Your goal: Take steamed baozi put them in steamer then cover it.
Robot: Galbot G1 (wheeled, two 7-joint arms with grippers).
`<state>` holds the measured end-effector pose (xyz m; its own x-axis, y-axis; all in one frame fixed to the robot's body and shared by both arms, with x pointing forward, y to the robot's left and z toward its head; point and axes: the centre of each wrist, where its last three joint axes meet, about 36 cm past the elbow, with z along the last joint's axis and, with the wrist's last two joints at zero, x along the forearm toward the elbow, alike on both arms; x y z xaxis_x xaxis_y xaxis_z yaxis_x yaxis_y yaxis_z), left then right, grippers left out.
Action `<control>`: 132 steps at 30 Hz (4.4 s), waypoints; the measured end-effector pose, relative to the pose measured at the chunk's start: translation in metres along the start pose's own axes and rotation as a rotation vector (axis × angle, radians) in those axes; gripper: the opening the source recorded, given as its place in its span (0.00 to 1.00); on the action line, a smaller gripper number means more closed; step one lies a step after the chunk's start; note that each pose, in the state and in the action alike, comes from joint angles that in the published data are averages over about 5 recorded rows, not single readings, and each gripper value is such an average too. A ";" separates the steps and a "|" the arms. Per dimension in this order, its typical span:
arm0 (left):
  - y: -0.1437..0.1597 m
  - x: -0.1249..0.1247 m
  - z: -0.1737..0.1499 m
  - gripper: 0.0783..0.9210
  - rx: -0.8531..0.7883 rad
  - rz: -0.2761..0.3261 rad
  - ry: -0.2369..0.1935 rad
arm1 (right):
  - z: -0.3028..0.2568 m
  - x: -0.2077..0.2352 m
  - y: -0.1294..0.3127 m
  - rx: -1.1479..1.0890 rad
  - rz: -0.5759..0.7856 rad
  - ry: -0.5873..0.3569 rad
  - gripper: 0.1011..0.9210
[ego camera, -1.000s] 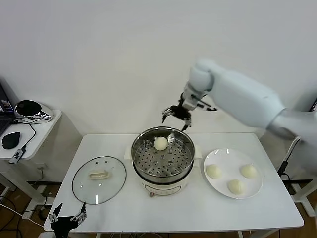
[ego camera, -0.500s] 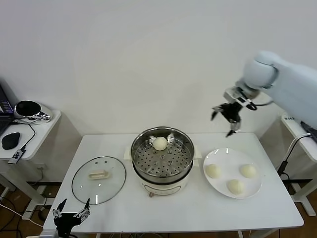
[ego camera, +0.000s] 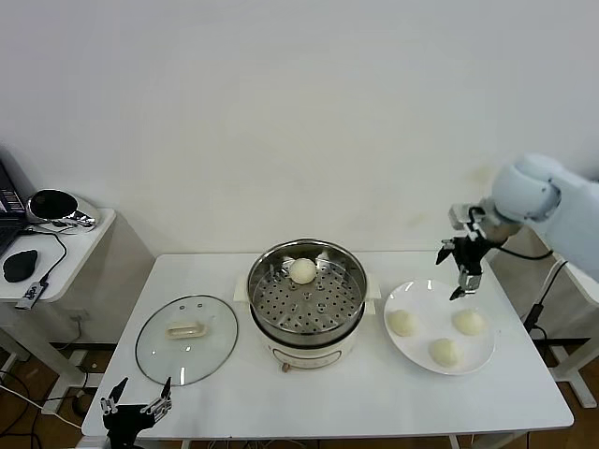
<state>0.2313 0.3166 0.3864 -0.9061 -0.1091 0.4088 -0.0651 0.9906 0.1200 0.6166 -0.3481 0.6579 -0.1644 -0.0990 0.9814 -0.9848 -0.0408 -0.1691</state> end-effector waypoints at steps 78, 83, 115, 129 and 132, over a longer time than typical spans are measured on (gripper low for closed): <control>-0.002 -0.027 0.013 0.88 -0.001 0.008 0.021 | -0.011 -0.116 -0.019 0.046 0.030 -0.008 0.62; -0.002 -0.026 0.008 0.88 -0.009 0.014 0.006 | -0.032 -0.059 -0.039 0.080 0.030 0.004 0.62; 0.002 -0.007 -0.029 0.88 0.011 0.006 -0.094 | -0.256 -0.005 -0.079 0.188 -0.091 -0.039 0.62; -0.001 -0.008 -0.034 0.88 0.036 0.017 -0.106 | -0.323 -0.068 -0.080 0.226 -0.110 -0.049 0.62; -0.002 -0.009 -0.033 0.88 0.038 0.018 -0.103 | -0.334 -0.078 -0.080 0.230 -0.109 -0.052 0.62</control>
<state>0.2535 0.3133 0.4122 -0.9453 -0.0840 0.3152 -0.0624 0.9950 0.0780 0.6888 -0.0055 0.6251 -0.0489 -0.1324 0.9900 -0.9568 -0.2783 -0.0844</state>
